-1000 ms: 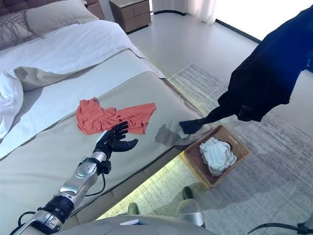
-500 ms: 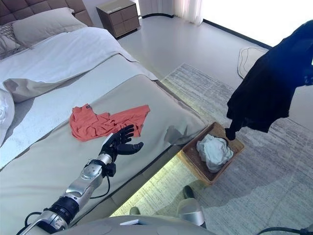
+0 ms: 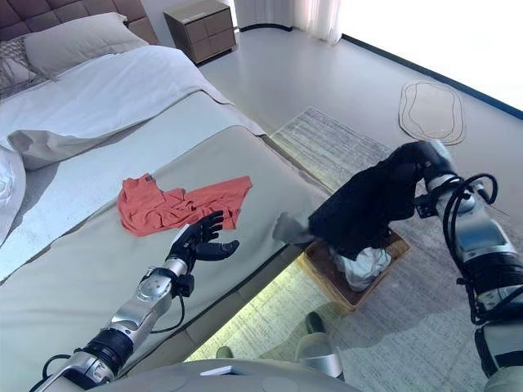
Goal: Pick up the clothes from the bed and place them into the basket
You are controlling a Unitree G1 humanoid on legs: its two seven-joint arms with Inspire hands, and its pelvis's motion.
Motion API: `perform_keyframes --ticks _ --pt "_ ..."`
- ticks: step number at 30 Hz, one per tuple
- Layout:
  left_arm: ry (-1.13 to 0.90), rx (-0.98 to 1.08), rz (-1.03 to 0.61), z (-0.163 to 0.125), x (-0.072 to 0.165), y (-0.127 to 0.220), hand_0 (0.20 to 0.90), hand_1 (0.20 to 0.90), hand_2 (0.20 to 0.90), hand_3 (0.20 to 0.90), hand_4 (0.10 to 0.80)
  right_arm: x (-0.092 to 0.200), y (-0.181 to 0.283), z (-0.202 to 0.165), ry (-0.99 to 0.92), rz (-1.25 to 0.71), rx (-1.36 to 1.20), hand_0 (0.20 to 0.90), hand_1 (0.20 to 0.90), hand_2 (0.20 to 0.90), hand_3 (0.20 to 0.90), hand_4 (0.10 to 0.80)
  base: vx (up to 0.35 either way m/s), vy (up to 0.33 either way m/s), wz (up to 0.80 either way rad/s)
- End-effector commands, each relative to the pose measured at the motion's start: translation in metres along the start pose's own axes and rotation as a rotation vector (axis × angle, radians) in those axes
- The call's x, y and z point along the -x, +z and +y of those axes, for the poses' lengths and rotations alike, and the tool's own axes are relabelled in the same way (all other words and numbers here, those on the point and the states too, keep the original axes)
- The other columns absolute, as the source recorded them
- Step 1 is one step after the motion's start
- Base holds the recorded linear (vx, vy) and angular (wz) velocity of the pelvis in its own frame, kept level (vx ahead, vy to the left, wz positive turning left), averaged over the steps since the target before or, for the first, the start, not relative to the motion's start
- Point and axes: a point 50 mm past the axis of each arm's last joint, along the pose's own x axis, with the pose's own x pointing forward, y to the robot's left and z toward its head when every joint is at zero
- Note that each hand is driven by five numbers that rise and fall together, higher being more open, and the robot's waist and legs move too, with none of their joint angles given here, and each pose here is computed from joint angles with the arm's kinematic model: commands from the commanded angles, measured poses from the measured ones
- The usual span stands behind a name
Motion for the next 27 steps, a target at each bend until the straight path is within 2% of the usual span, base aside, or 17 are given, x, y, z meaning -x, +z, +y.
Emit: perform_keyframes --ticks 1,9,22,23,24,27 --pt "0.029 -0.042 -0.188 0.004 -0.014 0.045 0.9 0.9 0.9 0.9 0.8 -0.001 0.05 -0.047 -0.217 -0.214 -0.045 0.3 0.3 0.3 0.2 0.1 0.0 0.0 0.0" --pt "0.043 -0.047 -0.218 0.001 -0.016 0.056 0.9 0.9 0.9 0.9 0.8 -0.009 0.001 -0.03 -0.249 -0.042 -0.084 0.3 0.3 0.3 0.2 0.1 -0.023 -0.018 0.0" --pt "0.018 -0.053 -0.239 -0.003 -0.015 0.061 0.9 0.9 0.9 0.9 0.8 -0.012 -0.013 -0.023 -0.254 0.001 -0.084 0.3 0.3 0.3 0.2 0.1 -0.005 -0.006 0.0" --pt "0.012 -0.055 -0.239 -0.004 -0.015 0.061 0.9 0.9 0.9 0.9 0.8 -0.013 -0.01 -0.021 -0.238 -0.026 -0.072 0.408 0.408 0.408 0.326 0.226 0.0 0.0 0.0" --pt "0.007 -0.058 -0.238 -0.004 -0.015 0.061 0.9 0.9 0.9 0.9 0.8 -0.014 -0.007 -0.019 -0.216 -0.038 -0.043 0.9 0.9 0.9 0.9 0.8 0.0 0.0 0.0" --pt "0.003 -0.058 -0.237 -0.005 -0.014 0.059 0.9 0.9 0.9 0.9 0.8 -0.013 -0.004 -0.015 -0.194 -0.047 0.039 0.9 0.9 0.9 0.9 0.8 0.0 0.0 0.0"
